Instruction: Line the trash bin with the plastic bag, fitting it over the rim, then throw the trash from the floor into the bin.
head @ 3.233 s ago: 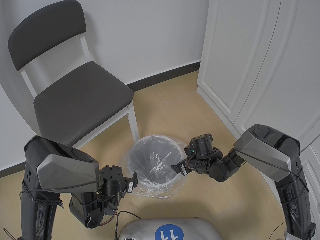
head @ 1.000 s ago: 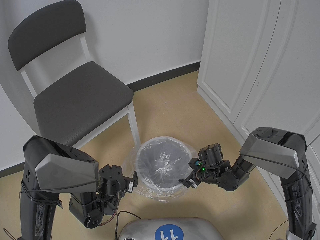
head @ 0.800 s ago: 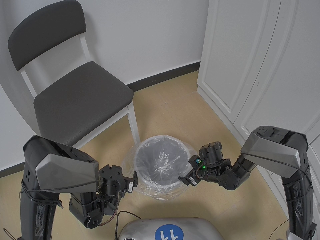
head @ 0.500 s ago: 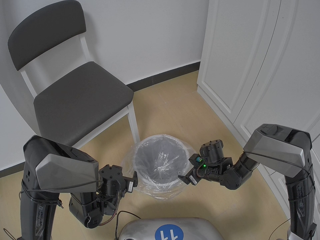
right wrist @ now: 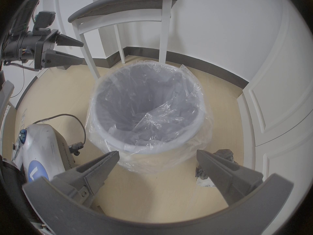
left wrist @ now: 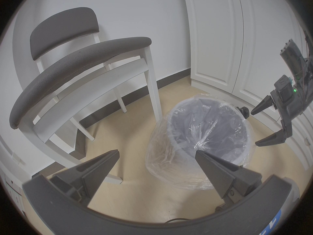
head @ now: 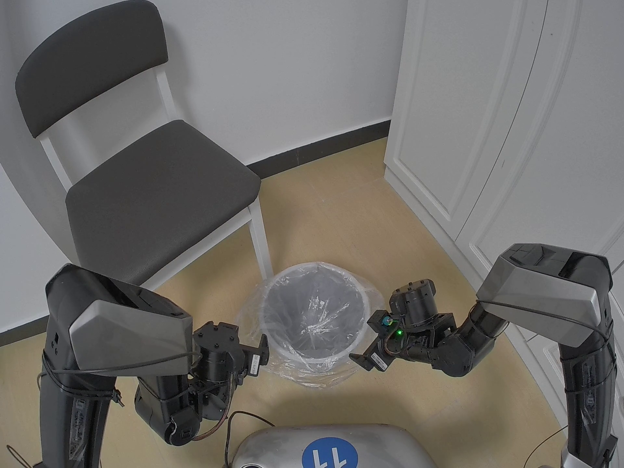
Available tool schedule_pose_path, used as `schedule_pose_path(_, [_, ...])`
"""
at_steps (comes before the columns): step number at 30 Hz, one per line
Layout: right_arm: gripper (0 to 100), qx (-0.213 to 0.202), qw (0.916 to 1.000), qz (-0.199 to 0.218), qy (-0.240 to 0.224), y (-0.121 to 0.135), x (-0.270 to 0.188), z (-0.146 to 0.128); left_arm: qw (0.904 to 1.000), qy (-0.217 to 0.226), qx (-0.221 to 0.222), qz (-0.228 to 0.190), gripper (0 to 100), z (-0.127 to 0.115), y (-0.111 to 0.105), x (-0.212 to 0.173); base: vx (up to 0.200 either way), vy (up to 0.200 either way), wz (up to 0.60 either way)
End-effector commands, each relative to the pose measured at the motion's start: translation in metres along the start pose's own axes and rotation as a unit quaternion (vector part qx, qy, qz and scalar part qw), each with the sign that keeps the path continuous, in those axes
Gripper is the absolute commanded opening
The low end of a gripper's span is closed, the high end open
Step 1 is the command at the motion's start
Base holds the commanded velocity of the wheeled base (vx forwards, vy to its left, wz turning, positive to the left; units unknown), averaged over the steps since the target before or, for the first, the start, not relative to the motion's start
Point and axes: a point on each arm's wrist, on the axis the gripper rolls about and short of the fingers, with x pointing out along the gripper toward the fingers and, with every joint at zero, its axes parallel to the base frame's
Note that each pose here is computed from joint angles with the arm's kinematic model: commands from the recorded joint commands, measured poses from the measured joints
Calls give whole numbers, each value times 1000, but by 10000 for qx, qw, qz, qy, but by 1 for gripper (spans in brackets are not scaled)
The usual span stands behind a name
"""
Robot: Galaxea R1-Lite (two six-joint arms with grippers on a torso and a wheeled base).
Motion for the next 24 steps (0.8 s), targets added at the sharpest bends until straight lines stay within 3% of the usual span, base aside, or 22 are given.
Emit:
schedule_pose_path(1, [100,-36,10000,33,76,1,1,-4,10000,9,0,5,100,-1,0,0,0,0,0])
schedule_pose_path(12, [100,266,9993,-194,185,-6,48,-19,10000,3,-6,12,100,0,0,1,0,0,0])
schedule_pose_path(17, [100,511,9983,-206,184,-8,52,-15,10000,-2,-12,19,100,0,1,1,0,0,0])
schedule_pose_path(24, [100,464,9988,-43,141,-2,36,-11,10000,0,-15,34,100,0,1,1,0,0,0])
